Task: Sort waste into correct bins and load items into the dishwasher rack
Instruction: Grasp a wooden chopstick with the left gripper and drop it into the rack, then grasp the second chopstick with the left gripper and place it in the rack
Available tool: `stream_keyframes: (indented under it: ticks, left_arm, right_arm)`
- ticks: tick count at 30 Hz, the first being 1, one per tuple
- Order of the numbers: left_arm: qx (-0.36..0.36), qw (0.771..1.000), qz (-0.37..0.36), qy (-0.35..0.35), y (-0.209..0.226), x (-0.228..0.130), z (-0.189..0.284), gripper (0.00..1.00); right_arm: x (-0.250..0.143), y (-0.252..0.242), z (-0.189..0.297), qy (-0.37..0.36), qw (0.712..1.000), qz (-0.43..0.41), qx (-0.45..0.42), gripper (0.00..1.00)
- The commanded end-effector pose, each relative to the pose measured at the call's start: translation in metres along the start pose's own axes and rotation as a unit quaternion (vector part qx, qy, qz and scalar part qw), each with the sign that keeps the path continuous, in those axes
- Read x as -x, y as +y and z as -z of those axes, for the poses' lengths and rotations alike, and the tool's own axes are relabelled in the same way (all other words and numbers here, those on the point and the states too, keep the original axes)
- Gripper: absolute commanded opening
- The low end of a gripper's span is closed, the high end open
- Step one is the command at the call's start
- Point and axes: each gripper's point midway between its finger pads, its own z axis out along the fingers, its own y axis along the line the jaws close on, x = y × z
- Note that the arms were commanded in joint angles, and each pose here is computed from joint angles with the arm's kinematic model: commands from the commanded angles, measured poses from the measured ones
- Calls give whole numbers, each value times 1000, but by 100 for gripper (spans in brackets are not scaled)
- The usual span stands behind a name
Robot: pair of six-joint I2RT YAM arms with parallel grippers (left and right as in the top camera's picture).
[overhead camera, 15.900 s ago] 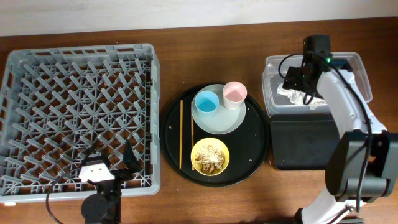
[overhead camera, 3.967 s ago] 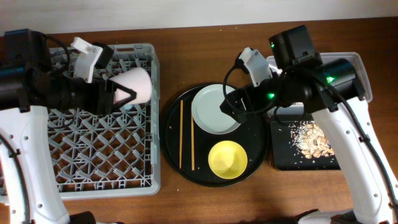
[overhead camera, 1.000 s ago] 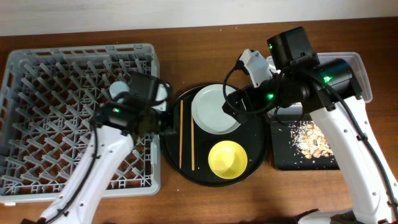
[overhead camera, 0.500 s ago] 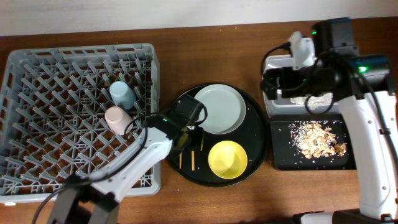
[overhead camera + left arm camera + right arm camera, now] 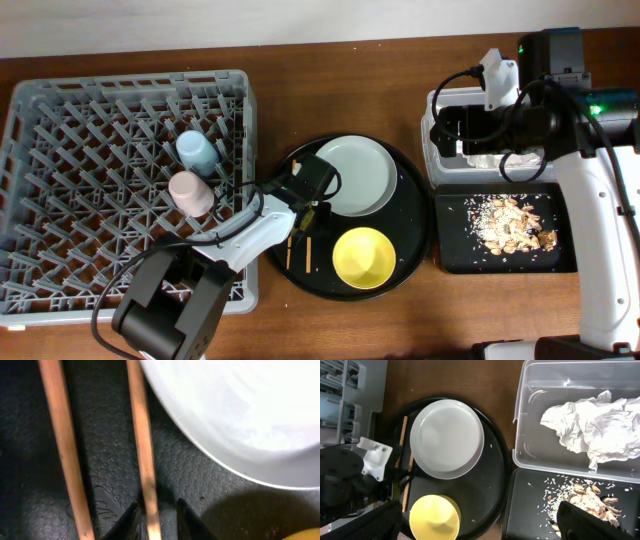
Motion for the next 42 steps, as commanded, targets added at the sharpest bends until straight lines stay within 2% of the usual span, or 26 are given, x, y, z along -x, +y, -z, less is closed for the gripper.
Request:
stream_keyframes:
  ticks: [1, 5, 10, 13, 17, 20, 26, 30, 31, 33, 35, 42]
  left_arm:
    - [18, 1000, -2, 14, 6, -8, -12, 1]
    - [12, 1000, -1, -3, 0, 9, 12, 1]
    - [69, 989, 9, -128, 12, 71, 133, 1]
    - [132, 983, 20, -123, 48, 61, 165, 1]
    - [181, 982, 42, -36, 103, 30, 165, 0]
    - [128, 991, 43, 8, 107, 20, 156, 0]
    - [141, 987, 64, 37, 128, 2, 136, 0]
    - [138, 988, 65, 25, 129, 3, 122, 2]
    - [139, 988, 65, 22, 129, 4, 122, 15]
    - [139, 988, 65, 21, 129, 5, 122, 31]
    - [139, 988, 65, 21, 129, 5, 122, 34]
    - [137, 989, 47, 18, 128, 8, 123, 33]
  right_arm:
    - [-1, -3, -2, 2, 1000, -5, -5, 99]
    - [-1, -3, -2, 2, 1000, -5, -5, 99]
    - [-1, -3, -2, 2, 1000, -5, -5, 99]
    - [-1, -3, -2, 3, 1000, -5, -5, 99]
    - [-1, -3, -2, 2, 1000, -5, -5, 99]
    - [-1, -3, -2, 2, 1000, -5, -5, 99]
    - [-1, -3, -2, 3, 1000, -5, -5, 99]
    - [-1, -3, -2, 2, 1000, -5, -5, 99]
    - [-1, -3, -2, 3, 1000, -5, -5, 99]
    - [-1, -3, -2, 2, 1000, -5, -5, 99]
    - [-1, -3, -2, 2, 1000, -5, -5, 99]
    - [-1, -3, -2, 2, 1000, -5, -5, 99]
